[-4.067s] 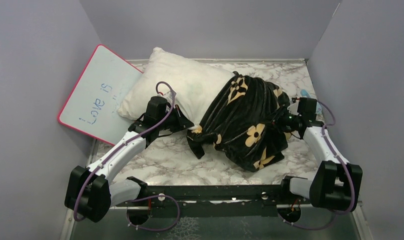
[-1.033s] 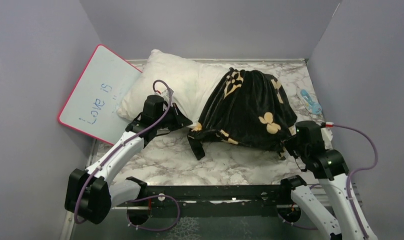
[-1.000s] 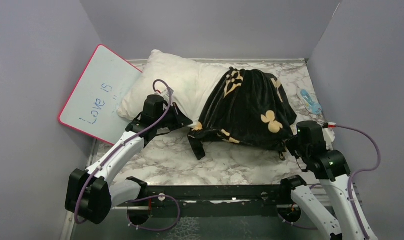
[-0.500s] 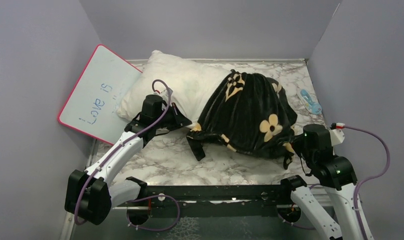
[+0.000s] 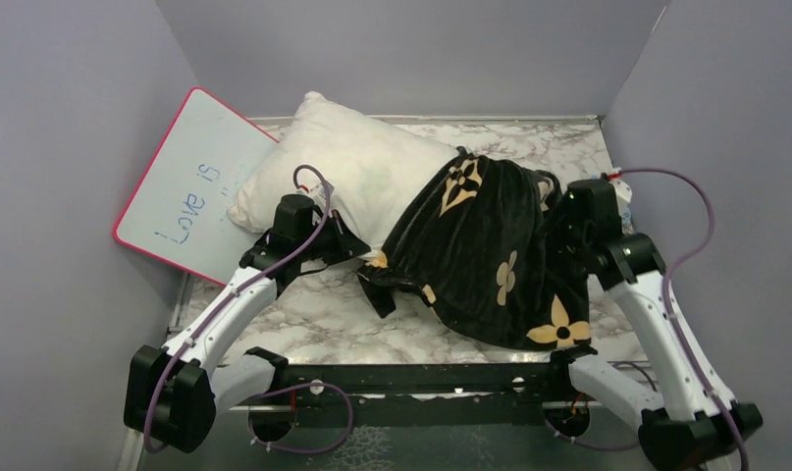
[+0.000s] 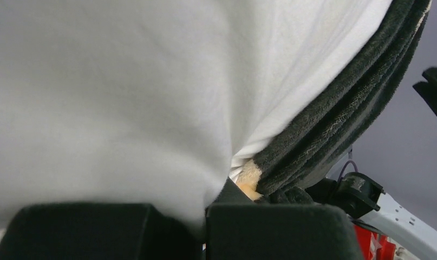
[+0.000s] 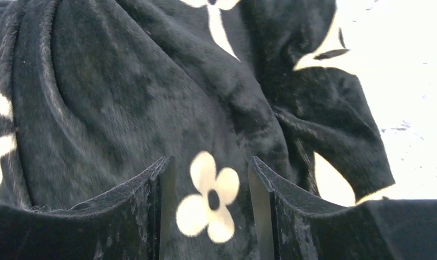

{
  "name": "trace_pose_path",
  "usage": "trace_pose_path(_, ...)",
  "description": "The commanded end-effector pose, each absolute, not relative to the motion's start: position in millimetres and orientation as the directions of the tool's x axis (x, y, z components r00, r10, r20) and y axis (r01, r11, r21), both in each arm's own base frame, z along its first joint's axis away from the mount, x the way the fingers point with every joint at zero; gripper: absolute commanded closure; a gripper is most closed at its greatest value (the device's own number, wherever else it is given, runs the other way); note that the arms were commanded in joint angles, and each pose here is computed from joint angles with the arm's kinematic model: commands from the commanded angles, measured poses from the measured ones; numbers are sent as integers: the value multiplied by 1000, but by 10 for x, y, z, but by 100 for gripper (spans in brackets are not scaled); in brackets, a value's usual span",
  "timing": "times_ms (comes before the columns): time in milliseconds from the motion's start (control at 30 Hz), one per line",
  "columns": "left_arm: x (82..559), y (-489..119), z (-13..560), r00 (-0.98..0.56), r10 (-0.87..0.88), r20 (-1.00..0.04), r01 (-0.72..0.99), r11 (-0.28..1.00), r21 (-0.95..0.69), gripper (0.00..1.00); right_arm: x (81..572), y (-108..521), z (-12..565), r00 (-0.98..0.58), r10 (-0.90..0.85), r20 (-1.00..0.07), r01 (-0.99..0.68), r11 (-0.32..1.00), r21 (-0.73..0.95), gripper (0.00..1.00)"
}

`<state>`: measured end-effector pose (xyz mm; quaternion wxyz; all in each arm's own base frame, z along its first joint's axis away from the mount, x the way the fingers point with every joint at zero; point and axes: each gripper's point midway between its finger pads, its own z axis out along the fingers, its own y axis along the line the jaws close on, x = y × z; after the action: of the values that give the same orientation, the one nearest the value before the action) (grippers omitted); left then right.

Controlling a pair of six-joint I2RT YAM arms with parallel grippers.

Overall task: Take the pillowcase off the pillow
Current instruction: Remove the pillow from the pillowcase.

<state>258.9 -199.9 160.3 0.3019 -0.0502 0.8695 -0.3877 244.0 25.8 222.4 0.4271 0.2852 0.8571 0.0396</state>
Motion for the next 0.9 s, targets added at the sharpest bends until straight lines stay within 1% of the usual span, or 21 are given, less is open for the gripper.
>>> trace_pose_path(0, 2511, -1928, 1610, -803, -305, -512, 175, 701, -691, 100, 3005, 482, 2355, -504, 472, -723, 362, 876, 320, 43)
trace_pose_path(33, 2499, -1929, 1605, -805, -302, -511, 176, 700, -692, 100, 3129, 486, 2392, -495, 478, -726, 361, 873, 329, 41)
trace_pose_path(67, 2484, -1930, 1595, -808, -300, -507, 176, 699, -693, 100, 3266, 470, 2433, -483, 491, -725, 359, 866, 348, 35)
trace_pose_path(100, 2476, -1932, 1592, -810, -298, -505, 176, 698, -694, 100, 3402, 429, 2444, -478, 509, -716, 354, 858, 373, 34)
trace_pose_path(233, 2445, -1930, 1569, -815, -292, -500, 176, 698, -695, 100, 3858, 98, 2360, -490, 614, -619, 363, 789, 495, 33)
trace_pose_path(367, 2443, -1935, 1545, -820, -289, -494, 172, 698, -695, 100, 4203, -2, 2262, -510, 625, -591, 354, 778, 519, 25)
trace_pose_path(433, 2454, -1941, 1547, -822, -288, -492, 172, 698, -695, 100, 4349, -42, 2137, -507, 650, -567, 386, 759, 525, 22)
trace_pose_path(567, 2466, -1948, 1576, -819, -289, -495, 177, 695, -697, 100, 4589, -126, 1842, -507, 711, -488, 464, 702, 540, 21)
trace_pose_path(633, 2459, -1948, 1572, -821, -290, -492, 174, 693, -699, 100, 4662, -84, 1685, -531, 728, -434, 485, 680, 550, 21)
trace_pose_path(733, 2449, -1951, 1555, -825, -290, -486, 170, 692, -702, 100, 4671, 18, 1482, -572, 740, -354, 502, 657, 562, 27)
trace_pose_path(767, 2449, -1952, 1556, -825, -292, -484, 168, 691, -703, 100, 4650, 11, 1425, -572, 745, -345, 515, 653, 556, 30)
trace_pose_path(800, 2450, -1952, 1555, -825, -294, -483, 166, 691, -703, 100, 4626, -23, 1373, -562, 751, -347, 535, 650, 539, 39)
trace_pose_path(833, 2454, -1950, 1555, -824, -296, -483, 164, 692, -703, 100, 4596, -76, 1348, -549, 756, -357, 554, 649, 522, 51)
trace_pose_path(867, 2456, -1950, 1553, -824, -297, -482, 162, 692, -704, 100, 4567, -130, 1333, -536, 759, -370, 568, 648, 507, 60)
